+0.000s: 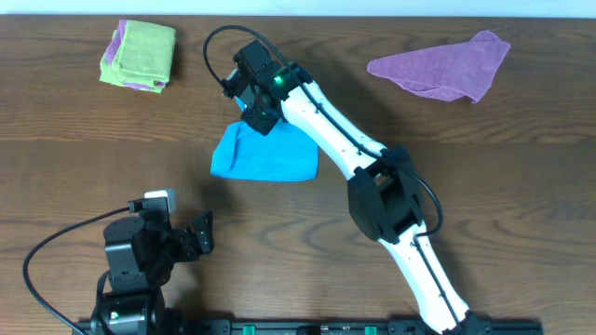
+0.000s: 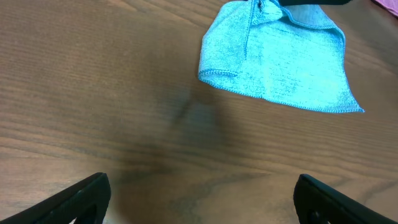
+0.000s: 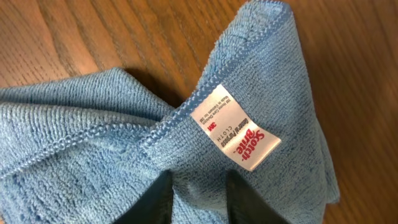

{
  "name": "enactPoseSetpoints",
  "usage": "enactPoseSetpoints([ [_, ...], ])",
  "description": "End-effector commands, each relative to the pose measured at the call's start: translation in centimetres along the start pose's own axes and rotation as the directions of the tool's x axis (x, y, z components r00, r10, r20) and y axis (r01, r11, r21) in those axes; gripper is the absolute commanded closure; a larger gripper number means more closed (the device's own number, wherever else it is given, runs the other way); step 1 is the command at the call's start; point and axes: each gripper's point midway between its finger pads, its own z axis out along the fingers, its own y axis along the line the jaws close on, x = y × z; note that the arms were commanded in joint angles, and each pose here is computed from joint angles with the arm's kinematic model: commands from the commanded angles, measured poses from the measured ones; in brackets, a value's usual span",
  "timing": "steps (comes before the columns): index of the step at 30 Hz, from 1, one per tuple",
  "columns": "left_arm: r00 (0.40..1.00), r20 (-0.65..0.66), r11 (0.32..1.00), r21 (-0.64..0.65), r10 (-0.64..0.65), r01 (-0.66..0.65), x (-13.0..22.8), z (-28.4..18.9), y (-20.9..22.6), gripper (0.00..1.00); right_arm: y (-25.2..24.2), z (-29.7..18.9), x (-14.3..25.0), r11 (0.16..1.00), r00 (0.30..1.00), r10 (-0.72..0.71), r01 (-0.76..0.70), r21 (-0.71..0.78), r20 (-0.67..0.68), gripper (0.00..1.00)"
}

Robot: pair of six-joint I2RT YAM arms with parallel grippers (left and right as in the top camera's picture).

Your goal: Fold the cloth

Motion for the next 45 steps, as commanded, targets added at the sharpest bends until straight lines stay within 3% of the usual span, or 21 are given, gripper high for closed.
enactPoseSetpoints([
  [1,1.0,0.018,1.0,-0.004,-0.003,0.003,-0.9,-0.4,-0.2,0.05,0.4,1.0,0.4,1.0,1.0,-0.007,0.007,-0.006,-0.015,0.77],
  [5,1.0,0.018,1.0,-0.004,-0.003,0.003,-0.9,-0.4,-0.2,0.05,1.0,1.0,0.4,1.0,1.0,-0.007,0.006,-0.026,-0.016,0.68],
  [14,1.0,0.018,1.0,-0.004,-0.003,0.003,-0.9,-0.4,-0.2,0.05,1.5,2.3,1.6,0.999,0.998,-0.007,0.005,-0.044,-0.058,0.69],
  [17,1.0,0.018,1.0,-0.004,-0.003,0.003,-0.9,-0.4,-0.2,0.05,1.5,2.5,1.7,0.999,0.998,-0.005,0.002,-0.044,-0.061,0.74],
  [24,1.0,0.018,1.0,-0.004,-0.003,0.003,-0.9,-0.4,-0.2,0.05,0.7,2.5,1.2,0.999,0.999,0.032,-0.033,-0.022,-0.04,0.99],
  [37,1.0,0.018,1.0,-0.004,-0.003,0.003,-0.9,-0.4,-0.2,0.05,-4.5,-1.4,-0.5,0.988,0.987,0.15,-0.153,0.036,0.057,0.99],
  [45,1.0,0.018,1.0,-0.005,-0.003,0.003,-0.9,-0.4,-0.2,0.05,-9.6,-2.9,1.0,0.958,0.957,0.28,-0.284,0.034,0.079,0.99],
])
